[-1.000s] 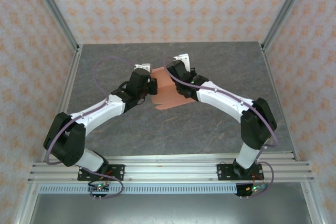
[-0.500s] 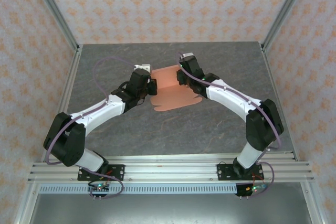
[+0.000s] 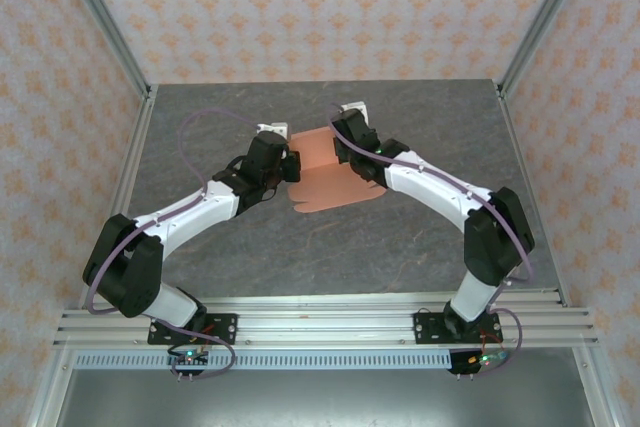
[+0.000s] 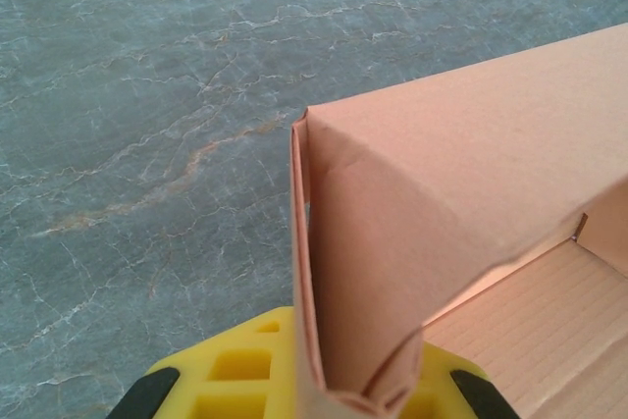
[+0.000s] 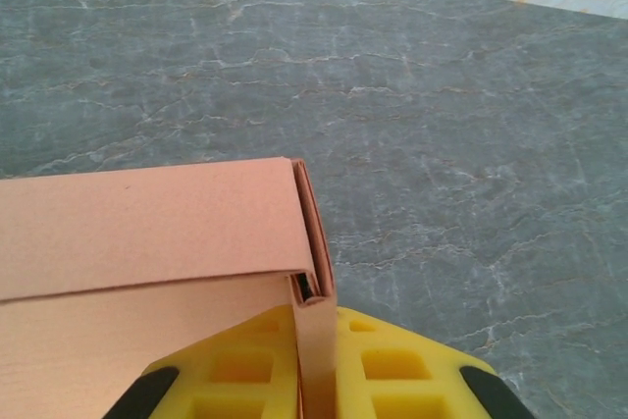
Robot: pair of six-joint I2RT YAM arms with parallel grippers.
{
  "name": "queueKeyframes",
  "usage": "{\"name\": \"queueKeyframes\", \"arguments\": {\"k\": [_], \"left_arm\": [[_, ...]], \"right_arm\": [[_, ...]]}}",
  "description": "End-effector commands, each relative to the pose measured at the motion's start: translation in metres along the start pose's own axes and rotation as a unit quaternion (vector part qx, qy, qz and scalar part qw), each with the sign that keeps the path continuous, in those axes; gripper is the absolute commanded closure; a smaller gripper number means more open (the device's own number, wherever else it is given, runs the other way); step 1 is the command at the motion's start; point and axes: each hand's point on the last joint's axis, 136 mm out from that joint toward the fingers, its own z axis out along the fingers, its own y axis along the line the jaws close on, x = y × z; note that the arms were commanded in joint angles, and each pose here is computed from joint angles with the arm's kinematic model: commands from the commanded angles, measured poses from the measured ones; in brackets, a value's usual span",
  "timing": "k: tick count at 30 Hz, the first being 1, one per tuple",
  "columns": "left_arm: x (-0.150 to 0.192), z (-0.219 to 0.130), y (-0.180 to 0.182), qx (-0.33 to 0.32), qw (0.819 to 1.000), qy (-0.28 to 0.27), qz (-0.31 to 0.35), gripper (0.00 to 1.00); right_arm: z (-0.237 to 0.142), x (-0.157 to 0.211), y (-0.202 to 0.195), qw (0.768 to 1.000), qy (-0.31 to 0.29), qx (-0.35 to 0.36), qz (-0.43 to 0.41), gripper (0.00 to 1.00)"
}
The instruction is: Fold the paper box
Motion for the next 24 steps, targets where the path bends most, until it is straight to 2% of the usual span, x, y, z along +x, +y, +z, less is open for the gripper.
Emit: {"name": "queueKeyframes", "arguments": {"k": [1,10,17,24], "left_arm": [[-0.022,-0.018,-0.028,0.053,0.998,-0.030,0.012,1.00],[-0.020,-0.012,-0.022,0.033,0.999,-0.024,0.011,1.00],[-0.018,-0.007,-0.016,0.012,1.000,-0.017,0.015,1.00],[-0.017,-0.001,-0.013,0.000,1.000,-0.013,0.022,1.00]], "right_arm": [[0.007,-0.005,-0.030,0.996,-0.006,0.084,0.005,0.87],[-0.001,-0.005,-0.011,1.000,0.000,0.001,0.009,0.73],[-0.025,0.002,0.004,0.996,0.014,-0.092,0.015,0.46],[-0.063,0.003,0.018,0.984,0.018,-0.179,0.000,0.28]]}}
